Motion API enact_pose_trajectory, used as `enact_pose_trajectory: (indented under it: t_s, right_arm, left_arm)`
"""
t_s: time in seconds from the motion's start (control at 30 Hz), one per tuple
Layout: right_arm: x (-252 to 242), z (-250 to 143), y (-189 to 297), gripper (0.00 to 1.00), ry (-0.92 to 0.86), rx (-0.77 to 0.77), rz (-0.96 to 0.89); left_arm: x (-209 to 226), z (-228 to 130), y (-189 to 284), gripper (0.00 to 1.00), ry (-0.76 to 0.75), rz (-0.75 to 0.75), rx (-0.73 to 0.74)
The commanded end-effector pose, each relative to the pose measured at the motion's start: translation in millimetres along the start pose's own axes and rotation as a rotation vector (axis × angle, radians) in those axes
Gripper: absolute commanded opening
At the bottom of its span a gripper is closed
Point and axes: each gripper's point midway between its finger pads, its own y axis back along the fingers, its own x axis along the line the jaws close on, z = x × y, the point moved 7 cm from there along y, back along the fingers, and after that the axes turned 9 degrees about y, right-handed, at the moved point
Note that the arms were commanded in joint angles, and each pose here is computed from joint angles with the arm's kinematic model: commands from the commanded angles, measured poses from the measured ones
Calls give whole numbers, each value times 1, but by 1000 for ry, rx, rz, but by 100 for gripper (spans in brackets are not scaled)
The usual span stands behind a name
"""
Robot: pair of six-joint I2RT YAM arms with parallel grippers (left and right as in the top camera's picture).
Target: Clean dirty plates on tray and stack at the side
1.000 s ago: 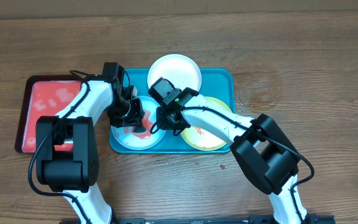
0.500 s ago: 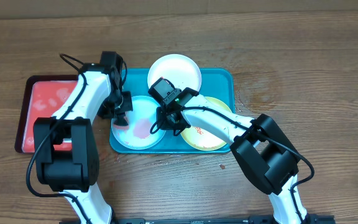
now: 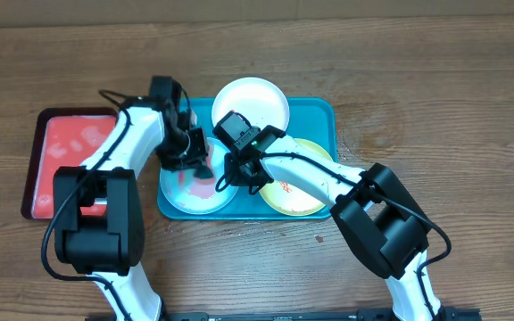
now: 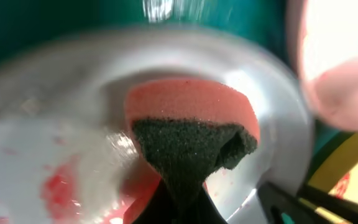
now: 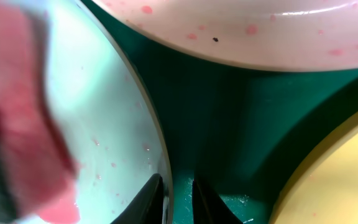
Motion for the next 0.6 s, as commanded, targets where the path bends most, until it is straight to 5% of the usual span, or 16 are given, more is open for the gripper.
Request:
enact_pose_trajectory:
  t_s: [0.0,0.3,0.57]
  right_arm:
    - [-5,-2,-4,17,-9,6,-16]
    - [-15,1,-3,11,-32,17,-30]
    - [-16,1,-3,11,-34,21,-33]
  left_arm:
    - [8,-11,-12,4,36,20,46]
    - [58,-3,0,4,37,474,-97]
    - [56,14,21,4,28,559,-196]
